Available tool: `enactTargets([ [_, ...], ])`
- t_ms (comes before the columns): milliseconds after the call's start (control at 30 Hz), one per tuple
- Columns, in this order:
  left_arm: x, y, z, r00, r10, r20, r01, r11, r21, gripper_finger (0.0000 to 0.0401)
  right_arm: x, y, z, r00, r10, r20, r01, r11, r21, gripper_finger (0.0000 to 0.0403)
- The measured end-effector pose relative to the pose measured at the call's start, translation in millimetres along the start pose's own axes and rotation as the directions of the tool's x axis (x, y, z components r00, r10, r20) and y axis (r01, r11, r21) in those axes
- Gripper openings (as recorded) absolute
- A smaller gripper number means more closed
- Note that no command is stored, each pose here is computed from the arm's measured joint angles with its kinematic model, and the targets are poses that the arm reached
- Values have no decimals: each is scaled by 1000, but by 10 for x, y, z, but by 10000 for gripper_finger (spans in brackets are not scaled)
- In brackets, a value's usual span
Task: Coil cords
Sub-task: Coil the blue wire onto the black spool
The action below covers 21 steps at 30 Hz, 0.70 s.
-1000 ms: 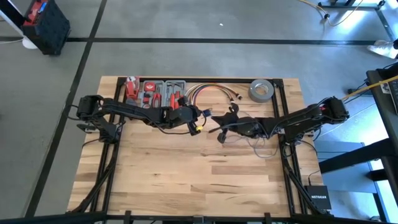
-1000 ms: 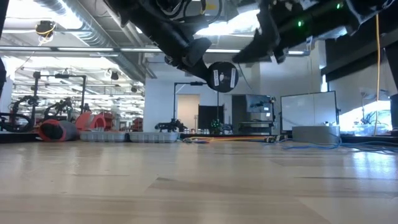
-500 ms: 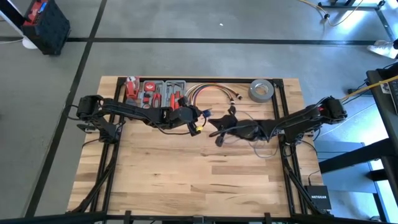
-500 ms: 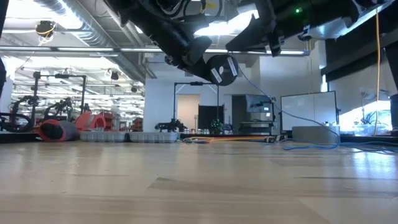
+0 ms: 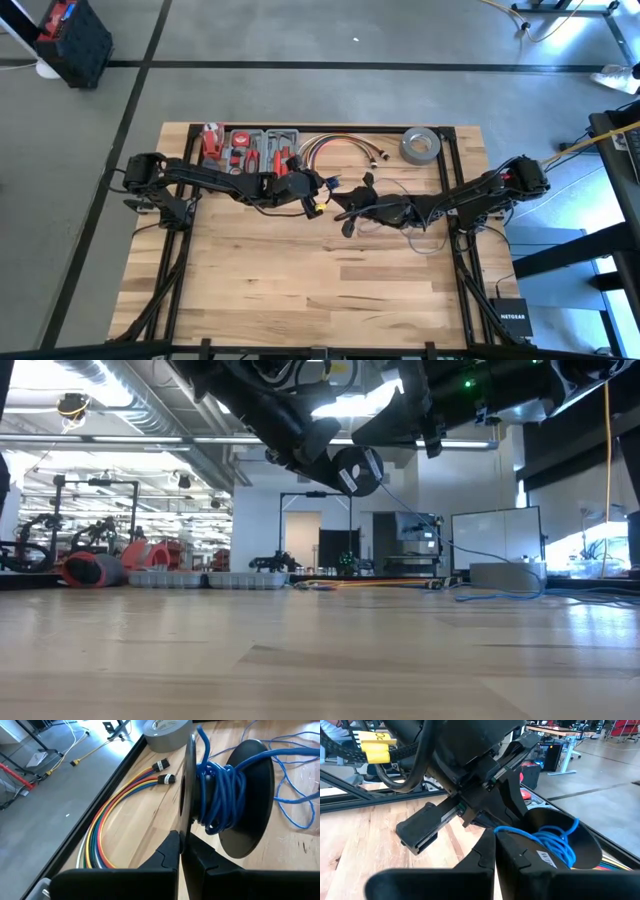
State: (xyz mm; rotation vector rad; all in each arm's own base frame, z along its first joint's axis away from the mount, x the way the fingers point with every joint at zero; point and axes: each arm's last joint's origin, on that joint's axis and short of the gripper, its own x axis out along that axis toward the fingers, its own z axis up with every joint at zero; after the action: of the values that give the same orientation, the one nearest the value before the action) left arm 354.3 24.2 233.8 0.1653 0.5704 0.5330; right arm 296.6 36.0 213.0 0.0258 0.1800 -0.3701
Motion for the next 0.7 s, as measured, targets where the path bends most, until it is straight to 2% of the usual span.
enactTargets([
  [200, -12, -25, 19, 1000, -13, 19, 13, 1000, -2, 0, 0, 0, -2, 1000, 0, -2, 0, 1000, -1, 5],
  [400, -18, -61, 56, 990, -126, 58, 125, 992, 16, 0, 0, -1, -1, 1000, -2, -1, 2, 1000, -2, 5],
  [700, -24, -65, 118, 983, -135, 121, 140, 990, -31, 0, 76, 32, -101, 1000, -7, -10, 7, 1000, -9, 5],
])
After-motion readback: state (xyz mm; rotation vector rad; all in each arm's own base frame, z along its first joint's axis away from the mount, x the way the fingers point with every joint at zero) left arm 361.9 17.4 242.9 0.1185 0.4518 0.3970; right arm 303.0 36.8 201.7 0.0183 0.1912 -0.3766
